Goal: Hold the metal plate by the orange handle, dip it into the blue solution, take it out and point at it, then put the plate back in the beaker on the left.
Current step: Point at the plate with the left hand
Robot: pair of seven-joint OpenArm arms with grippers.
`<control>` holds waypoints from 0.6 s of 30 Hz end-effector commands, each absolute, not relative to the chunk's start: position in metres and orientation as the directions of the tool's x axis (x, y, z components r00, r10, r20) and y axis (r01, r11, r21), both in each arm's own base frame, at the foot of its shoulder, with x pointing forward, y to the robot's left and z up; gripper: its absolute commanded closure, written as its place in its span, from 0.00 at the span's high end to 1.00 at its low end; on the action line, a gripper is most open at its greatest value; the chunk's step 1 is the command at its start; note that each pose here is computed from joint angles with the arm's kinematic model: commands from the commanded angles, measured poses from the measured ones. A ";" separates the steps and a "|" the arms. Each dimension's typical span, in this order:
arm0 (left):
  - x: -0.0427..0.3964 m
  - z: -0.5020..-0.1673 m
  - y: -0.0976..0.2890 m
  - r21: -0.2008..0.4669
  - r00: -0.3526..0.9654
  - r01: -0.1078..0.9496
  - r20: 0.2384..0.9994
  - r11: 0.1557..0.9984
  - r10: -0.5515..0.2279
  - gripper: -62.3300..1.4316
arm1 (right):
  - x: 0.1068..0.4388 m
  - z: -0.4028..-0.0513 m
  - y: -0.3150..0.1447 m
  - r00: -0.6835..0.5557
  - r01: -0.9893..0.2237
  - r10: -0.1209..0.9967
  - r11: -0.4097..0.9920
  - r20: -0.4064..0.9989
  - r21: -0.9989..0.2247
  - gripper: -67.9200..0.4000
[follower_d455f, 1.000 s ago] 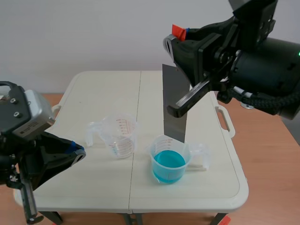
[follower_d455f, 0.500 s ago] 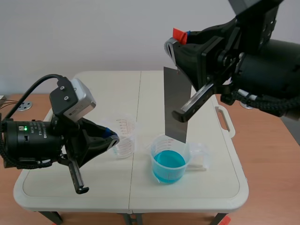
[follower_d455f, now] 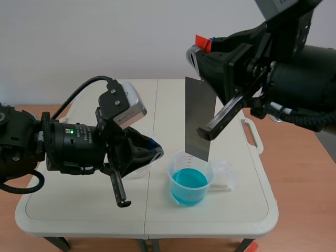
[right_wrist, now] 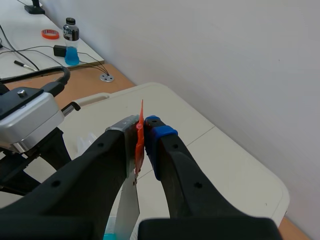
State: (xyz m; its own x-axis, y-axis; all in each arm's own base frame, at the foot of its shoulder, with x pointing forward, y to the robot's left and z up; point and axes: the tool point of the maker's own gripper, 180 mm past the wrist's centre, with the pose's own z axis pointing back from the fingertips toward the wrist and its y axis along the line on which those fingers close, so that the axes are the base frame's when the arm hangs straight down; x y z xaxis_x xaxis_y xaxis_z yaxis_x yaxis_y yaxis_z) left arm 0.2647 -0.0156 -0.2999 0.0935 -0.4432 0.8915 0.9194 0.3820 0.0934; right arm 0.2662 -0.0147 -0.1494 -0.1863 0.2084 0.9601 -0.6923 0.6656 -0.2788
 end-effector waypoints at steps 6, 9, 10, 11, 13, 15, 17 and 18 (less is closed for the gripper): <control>0.270 -0.297 -0.025 0.080 0.093 0.922 0.904 0.378 -0.418 0.07 | 0.264 -0.138 -0.013 -0.220 -0.691 0.179 0.665 0.959 -0.283 0.03; 0.271 -0.302 -0.025 0.069 0.108 0.921 0.900 0.383 -0.422 0.07 | 0.264 -0.138 -0.013 -0.220 -0.691 0.179 0.665 0.959 -0.283 0.03; 0.271 -0.303 -0.025 0.066 0.112 0.921 0.900 0.384 -0.422 0.07 | 0.264 -0.138 -0.013 -0.220 -0.691 0.179 0.665 0.959 -0.283 0.03; 0.271 -0.304 -0.024 0.063 0.115 0.921 0.899 0.385 -0.422 0.07 | 0.264 -0.138 -0.013 -0.220 -0.691 0.179 0.665 0.959 -0.283 0.03; 0.271 -0.306 -0.024 0.061 0.119 0.920 0.898 0.387 -0.423 0.07 | 0.264 -0.138 -0.013 -0.220 -0.691 0.180 0.665 0.959 -0.283 0.03; 0.271 -0.306 -0.024 0.061 0.119 0.920 0.898 0.387 -0.424 0.07 | 0.264 -0.138 -0.013 -0.220 -0.691 0.180 0.665 0.959 -0.283 0.03; 0.271 -0.306 -0.024 0.061 0.119 0.920 0.898 0.387 -0.424 0.07 | 0.264 -0.138 -0.013 -0.220 -0.691 0.180 0.665 0.959 -0.283 0.03; 0.271 -0.306 -0.024 0.061 0.119 0.920 0.898 0.387 -0.424 0.07 | 0.264 -0.138 -0.013 -0.220 -0.691 0.180 0.665 0.959 -0.283 0.03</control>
State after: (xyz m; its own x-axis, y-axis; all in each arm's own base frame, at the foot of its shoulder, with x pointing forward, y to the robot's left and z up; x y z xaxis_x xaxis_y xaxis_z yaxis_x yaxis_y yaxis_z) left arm 0.2693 -0.0186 -0.3154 0.1360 -0.4513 0.8819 0.9185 0.3911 0.0585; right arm 0.2662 -0.0147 -0.1494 -0.1864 0.2084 0.9601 -0.6926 0.6653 -0.2788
